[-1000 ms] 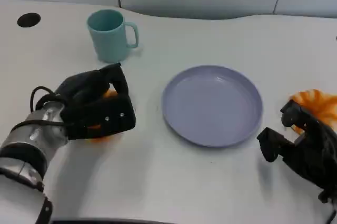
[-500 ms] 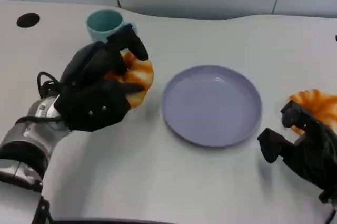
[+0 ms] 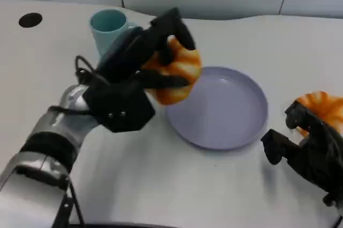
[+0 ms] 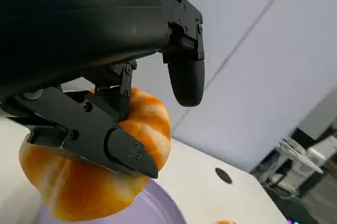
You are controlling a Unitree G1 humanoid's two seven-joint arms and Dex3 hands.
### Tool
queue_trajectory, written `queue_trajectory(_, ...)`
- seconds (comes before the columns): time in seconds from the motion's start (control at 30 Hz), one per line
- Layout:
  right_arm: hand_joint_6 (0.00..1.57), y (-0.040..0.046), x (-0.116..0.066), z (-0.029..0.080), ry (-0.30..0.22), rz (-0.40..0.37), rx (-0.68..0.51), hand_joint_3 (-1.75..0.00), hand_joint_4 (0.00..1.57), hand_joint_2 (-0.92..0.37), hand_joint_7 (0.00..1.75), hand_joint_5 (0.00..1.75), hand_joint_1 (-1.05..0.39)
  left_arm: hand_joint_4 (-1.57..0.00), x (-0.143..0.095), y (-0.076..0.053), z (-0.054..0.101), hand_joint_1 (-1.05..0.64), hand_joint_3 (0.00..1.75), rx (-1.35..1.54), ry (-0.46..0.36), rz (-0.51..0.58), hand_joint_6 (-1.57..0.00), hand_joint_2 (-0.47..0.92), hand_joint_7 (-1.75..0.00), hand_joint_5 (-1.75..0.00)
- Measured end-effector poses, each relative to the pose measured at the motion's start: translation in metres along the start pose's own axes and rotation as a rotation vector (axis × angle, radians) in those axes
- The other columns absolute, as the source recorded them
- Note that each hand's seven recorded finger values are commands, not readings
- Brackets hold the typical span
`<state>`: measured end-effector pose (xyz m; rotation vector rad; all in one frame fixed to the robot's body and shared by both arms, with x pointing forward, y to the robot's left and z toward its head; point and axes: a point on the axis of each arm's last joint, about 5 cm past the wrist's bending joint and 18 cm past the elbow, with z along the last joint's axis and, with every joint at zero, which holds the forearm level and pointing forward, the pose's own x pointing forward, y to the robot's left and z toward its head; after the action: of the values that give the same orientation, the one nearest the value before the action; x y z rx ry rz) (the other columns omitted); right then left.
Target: Grasp the bread from the table and place it into the plate.
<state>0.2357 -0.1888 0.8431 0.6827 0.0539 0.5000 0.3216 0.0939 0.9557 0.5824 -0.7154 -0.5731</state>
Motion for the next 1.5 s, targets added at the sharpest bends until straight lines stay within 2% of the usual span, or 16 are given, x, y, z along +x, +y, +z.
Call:
queue_trajectory(0.13, 0.65, 0.0007, 0.001, 0.0, -0.004, 0.004, -0.002, -0.01, 0.92, -0.89, 1.75, 1.75, -0.41, -1.14, 0.015, -0.008, 0.011, 0.11, 0.0, 0.014, -0.078, -0.008, -0.89, 0.77, -1.75, -1.75)
queue_trajectory(0.4, 0.65, 0.0019, 0.0, 0.001, -0.014, 0.01, -0.009, 0.0, 0.91, -0.88, 1.75, 1.75, -0.41, -1.13, 0.033, -0.025, 0.017, 0.14, 0.01, 0.075, -0.033, -0.047, -0.9, 0.75, -1.75, -1.75)
queue_trajectory(0.47, 0.65, 0.0023, 0.0, 0.002, -0.015, 0.012, -0.01, 0.0, 0.91, -0.87, 1.75, 1.75, -0.4, -1.04, 0.038, -0.025, 0.02, -0.02, 0.01, 0.091, -0.028, -0.047, -0.83, 0.73, -1.75, -1.75)
queue_trajectory(0.5, 0.65, 0.0024, 0.0, 0.002, -0.015, 0.013, -0.008, 0.0, 0.91, -0.87, 1.75, 1.75, -0.4, -0.93, 0.039, -0.025, 0.02, -0.12, 0.0, 0.092, -0.016, -0.048, -0.78, 0.73, -1.72, -1.74)
queue_trajectory(0.53, 0.65, 0.0025, 0.0, 0.002, -0.015, 0.013, -0.007, 0.0, 0.9, -0.87, 1.75, 1.75, -0.4, -0.72, 0.04, -0.025, 0.019, -0.33, 0.01, 0.082, 0.001, -0.053, -0.68, 0.76, -1.36, -1.6)
queue_trajectory(0.57, 0.65, 0.0025, 0.0, 0.002, -0.014, 0.013, -0.005, 0.0, 0.9, -0.87, 1.75, 1.75, -0.4, -0.65, 0.039, -0.024, 0.018, -0.41, 0.0, 0.073, 0.021, -0.073, -0.68, 0.77, -1.19, -1.55)
queue_trajectory(0.63, 0.65, 0.0025, 0.0, 0.002, -0.011, 0.013, 0.001, 0.0, 0.9, -0.87, 1.75, 1.75, -0.4, -0.35, 0.038, -0.024, 0.016, -0.66, 0.03, 0.069, 0.062, -0.128, -0.57, 0.87, -0.56, -1.04)
queue_trajectory(0.67, 0.64, 0.0026, 0.0, 0.002, -0.01, 0.014, 0.002, -0.01, 0.9, -0.88, 1.75, 1.75, -0.4, -0.21, 0.038, -0.023, 0.015, -0.77, 0.12, 0.072, 0.08, -0.156, -0.48, 0.9, -0.3, -0.82)
queue_trajectory(0.73, 0.64, 0.0028, 0.0, 0.002, -0.011, 0.016, 0.001, -0.01, 0.89, -0.89, 1.75, 1.75, -0.4, -0.06, 0.037, -0.02, 0.012, -0.89, 0.25, 0.078, 0.109, -0.209, -0.37, 0.92, -0.11, -0.66)
queue_trajectory(0.77, 0.63, 0.0028, 0.0, 0.002, -0.011, 0.017, 0.001, -0.01, 0.89, -0.89, 1.75, 1.75, -0.4, -0.02, 0.036, -0.019, 0.011, -0.96, 0.36, 0.077, 0.117, -0.227, -0.3, 0.92, -0.05, -0.52)
queue_trajectory(0.93, 0.63, 0.0029, 0.0, 0.002, -0.011, 0.023, 0.002, -0.01, 0.89, -0.88, 1.75, 1.75, -0.39, 0.0, 0.034, -0.01, 0.01, -1.04, 0.52, 0.03, 0.118, -0.271, -0.15, 0.92, 0.0, -0.27)
queue_trajectory(1.03, 0.63, 0.0033, 0.0, 0.002, -0.01, 0.023, 0.001, -0.01, 0.89, -0.88, 1.75, 1.75, -0.4, 0.0, 0.033, -0.004, 0.01, -1.05, 0.57, -0.079, 0.082, -0.278, -0.09, 0.92, 0.0, -0.19)
queue_trajectory(1.07, 0.64, 0.0034, 0.0, 0.002, -0.011, 0.023, -0.001, 0.0, 0.9, -0.88, 1.75, 1.75, -0.41, 0.0, 0.031, -0.002, 0.009, -1.05, 0.61, -0.129, 0.072, -0.273, -0.04, 0.92, 0.0, -0.09)
queue_trajectory(1.13, 0.65, 0.0037, 0.0, 0.003, -0.011, 0.021, -0.003, 0.0, 0.91, -0.88, 1.75, 1.75, -0.41, 0.0, 0.025, 0.001, 0.006, -1.05, 0.63, -0.242, 0.055, -0.256, -0.01, 0.92, 0.0, -0.02)
queue_trajectory(1.33, 0.66, 0.0038, 0.0, 0.003, -0.014, 0.017, -0.003, 0.0, 0.92, -0.89, 1.75, 1.75, -0.4, 0.0, 0.004, 0.016, -0.013, -1.05, 0.54, -0.595, 0.025, -0.235, 0.0, 0.92, 0.0, 0.0)
queue_trajectory(1.5, 0.64, 0.003, 0.0, 0.002, -0.012, 0.024, 0.001, -0.01, 0.9, -0.89, 1.75, 1.75, -0.4, 0.0, -0.029, 0.023, -0.038, -1.05, 0.52, -1.014, 0.042, -0.109, 0.0, 0.92, 0.0, 0.0)
